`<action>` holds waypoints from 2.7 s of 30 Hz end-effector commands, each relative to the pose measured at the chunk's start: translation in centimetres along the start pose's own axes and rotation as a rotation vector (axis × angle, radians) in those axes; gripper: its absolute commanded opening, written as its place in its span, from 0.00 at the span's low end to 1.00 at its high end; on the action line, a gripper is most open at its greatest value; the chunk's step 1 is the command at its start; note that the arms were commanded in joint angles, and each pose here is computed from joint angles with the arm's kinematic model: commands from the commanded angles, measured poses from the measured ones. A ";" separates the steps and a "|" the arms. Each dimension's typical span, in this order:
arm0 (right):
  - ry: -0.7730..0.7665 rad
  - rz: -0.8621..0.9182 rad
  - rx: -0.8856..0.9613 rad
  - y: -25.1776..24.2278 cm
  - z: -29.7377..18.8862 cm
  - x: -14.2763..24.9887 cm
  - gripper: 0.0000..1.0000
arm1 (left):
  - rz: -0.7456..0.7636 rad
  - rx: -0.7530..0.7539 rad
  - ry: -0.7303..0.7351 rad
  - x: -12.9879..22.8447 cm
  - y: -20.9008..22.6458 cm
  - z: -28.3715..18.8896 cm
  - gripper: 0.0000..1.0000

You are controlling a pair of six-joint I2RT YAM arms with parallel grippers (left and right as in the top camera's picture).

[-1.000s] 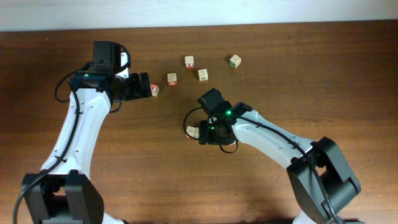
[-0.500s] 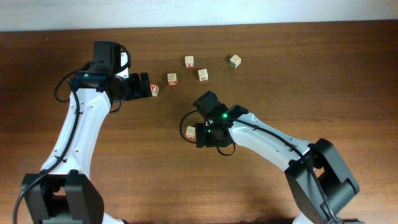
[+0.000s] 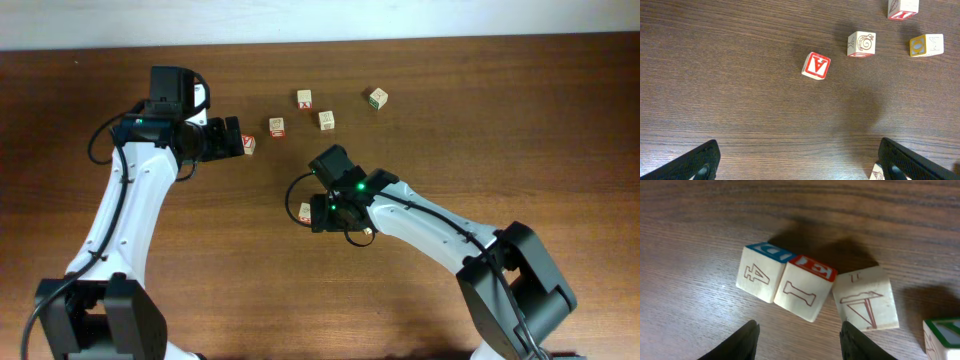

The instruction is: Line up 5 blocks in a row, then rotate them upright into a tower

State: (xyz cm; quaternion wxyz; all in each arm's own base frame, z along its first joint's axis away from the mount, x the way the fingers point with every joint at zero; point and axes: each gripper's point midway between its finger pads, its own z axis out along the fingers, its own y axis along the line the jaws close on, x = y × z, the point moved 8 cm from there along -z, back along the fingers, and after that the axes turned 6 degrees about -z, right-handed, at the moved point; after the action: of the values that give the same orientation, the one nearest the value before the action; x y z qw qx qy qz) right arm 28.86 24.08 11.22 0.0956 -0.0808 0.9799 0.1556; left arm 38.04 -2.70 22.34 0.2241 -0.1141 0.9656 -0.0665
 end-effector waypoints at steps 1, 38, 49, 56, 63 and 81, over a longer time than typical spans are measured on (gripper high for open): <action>0.007 -0.009 0.013 -0.2 0.9 0.2 0.53 | 0.016 0.002 -0.032 -0.5 0.0 -0.9 0.99; 0.051 0.003 -0.040 -1.3 -0.1 -1.1 0.53 | 0.016 0.002 -0.032 -0.5 0.0 -0.9 0.99; -0.048 -0.048 -0.036 -0.4 -1.3 -3.2 0.56 | 0.016 0.002 -0.032 -0.5 0.0 -0.9 0.99; 0.065 -0.122 0.017 1.1 -1.1 0.0 0.04 | 0.016 0.002 -0.032 -0.5 0.0 -0.9 0.99; 0.079 -0.048 0.125 0.1 0.4 1.3 0.04 | 0.016 0.001 -0.032 -0.5 0.0 -0.9 0.99; 0.051 -0.049 0.135 0.0 1.3 0.8 0.04 | 0.016 0.001 -0.032 -0.5 0.0 -0.9 0.99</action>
State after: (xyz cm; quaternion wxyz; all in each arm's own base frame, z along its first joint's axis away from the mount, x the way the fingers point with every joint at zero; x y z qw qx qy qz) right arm 28.39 24.69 10.38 0.0797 -0.1055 0.9863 0.0987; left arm 38.04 -2.70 22.34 0.2241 -0.1141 0.9656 -0.0665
